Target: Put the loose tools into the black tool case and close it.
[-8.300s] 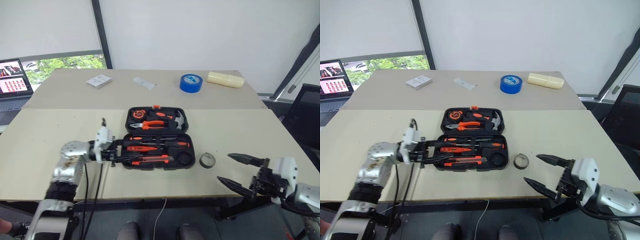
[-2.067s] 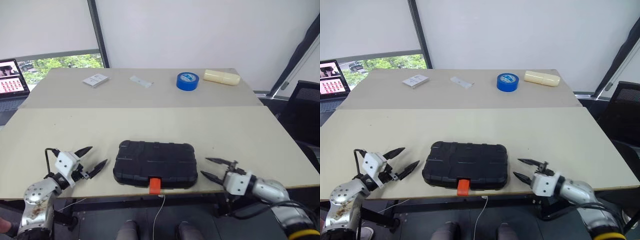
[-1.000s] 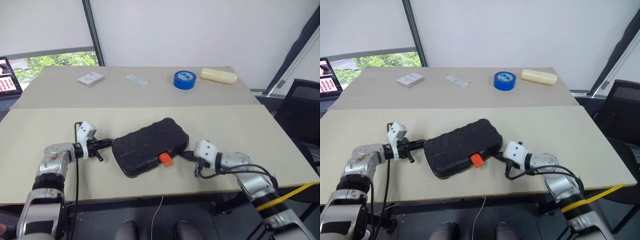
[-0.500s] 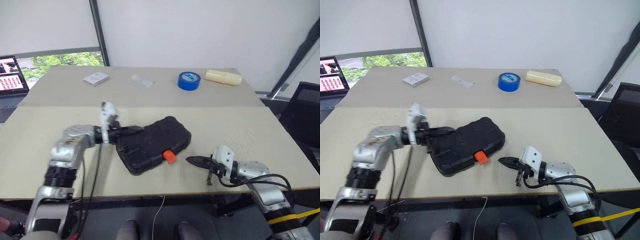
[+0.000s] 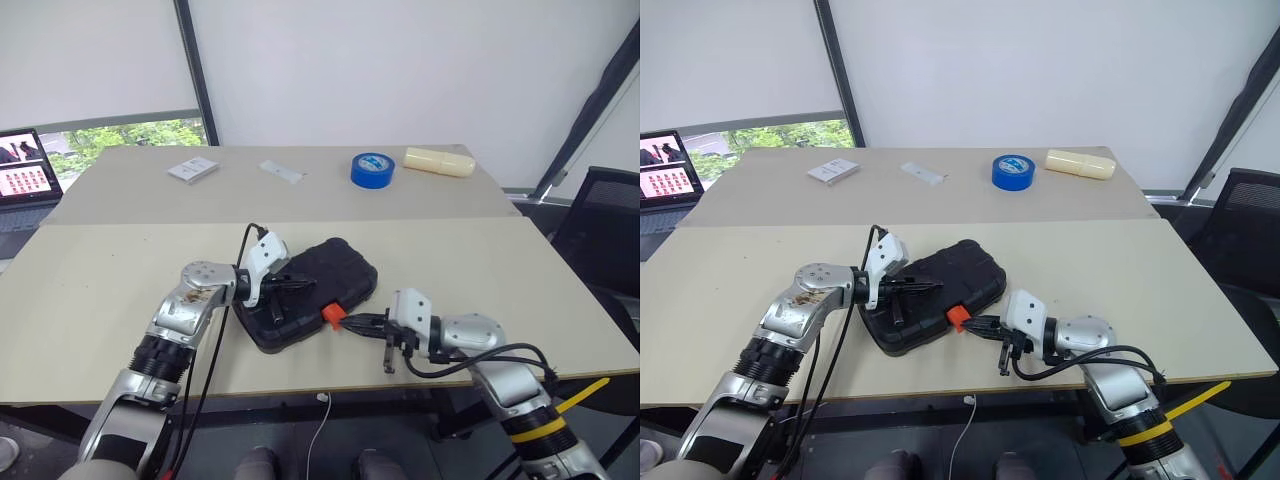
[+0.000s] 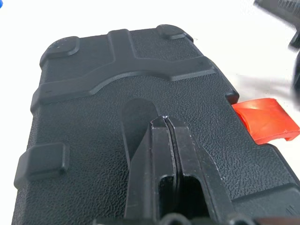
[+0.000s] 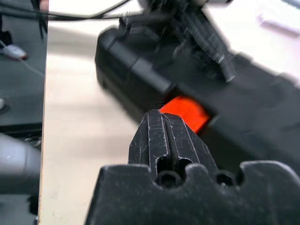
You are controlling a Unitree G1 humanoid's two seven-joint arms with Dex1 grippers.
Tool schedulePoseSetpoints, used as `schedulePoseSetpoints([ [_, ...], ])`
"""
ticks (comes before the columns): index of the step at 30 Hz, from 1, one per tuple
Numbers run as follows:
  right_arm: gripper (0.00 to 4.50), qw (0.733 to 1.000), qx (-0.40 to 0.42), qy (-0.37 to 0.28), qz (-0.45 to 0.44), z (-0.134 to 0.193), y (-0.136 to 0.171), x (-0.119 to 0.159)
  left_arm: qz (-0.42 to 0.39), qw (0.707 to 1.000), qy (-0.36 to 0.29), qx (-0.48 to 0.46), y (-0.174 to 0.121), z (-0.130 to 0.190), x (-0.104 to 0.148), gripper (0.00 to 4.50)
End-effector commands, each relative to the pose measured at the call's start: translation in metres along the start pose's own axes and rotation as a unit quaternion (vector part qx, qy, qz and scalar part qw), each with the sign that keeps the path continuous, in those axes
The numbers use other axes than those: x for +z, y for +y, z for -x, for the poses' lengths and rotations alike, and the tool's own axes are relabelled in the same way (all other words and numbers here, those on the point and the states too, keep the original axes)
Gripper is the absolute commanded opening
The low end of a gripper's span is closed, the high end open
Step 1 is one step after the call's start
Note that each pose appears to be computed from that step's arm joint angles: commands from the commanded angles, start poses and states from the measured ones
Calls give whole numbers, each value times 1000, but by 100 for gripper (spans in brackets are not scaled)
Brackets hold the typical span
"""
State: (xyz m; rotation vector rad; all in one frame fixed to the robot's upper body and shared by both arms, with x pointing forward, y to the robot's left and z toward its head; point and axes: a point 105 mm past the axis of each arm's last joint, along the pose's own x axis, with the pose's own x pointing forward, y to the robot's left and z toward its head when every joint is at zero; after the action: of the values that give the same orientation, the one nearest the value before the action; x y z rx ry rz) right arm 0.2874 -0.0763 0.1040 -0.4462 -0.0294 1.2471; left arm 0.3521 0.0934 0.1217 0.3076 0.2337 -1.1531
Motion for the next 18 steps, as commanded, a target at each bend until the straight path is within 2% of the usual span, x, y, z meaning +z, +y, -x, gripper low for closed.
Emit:
schedulePoseSetpoints([
  [1,0,1000,-11,7,13,-4,-4,-4,39,997,69,2,-4,1,-42,5],
  [11,0,999,-40,-1,-7,-20,-12,-12,39,997,66,9,-2,2,-42,5],
  [18,0,997,-59,-43,-10,-30,-19,2,40,997,64,8,-3,-2,-41,5],
])
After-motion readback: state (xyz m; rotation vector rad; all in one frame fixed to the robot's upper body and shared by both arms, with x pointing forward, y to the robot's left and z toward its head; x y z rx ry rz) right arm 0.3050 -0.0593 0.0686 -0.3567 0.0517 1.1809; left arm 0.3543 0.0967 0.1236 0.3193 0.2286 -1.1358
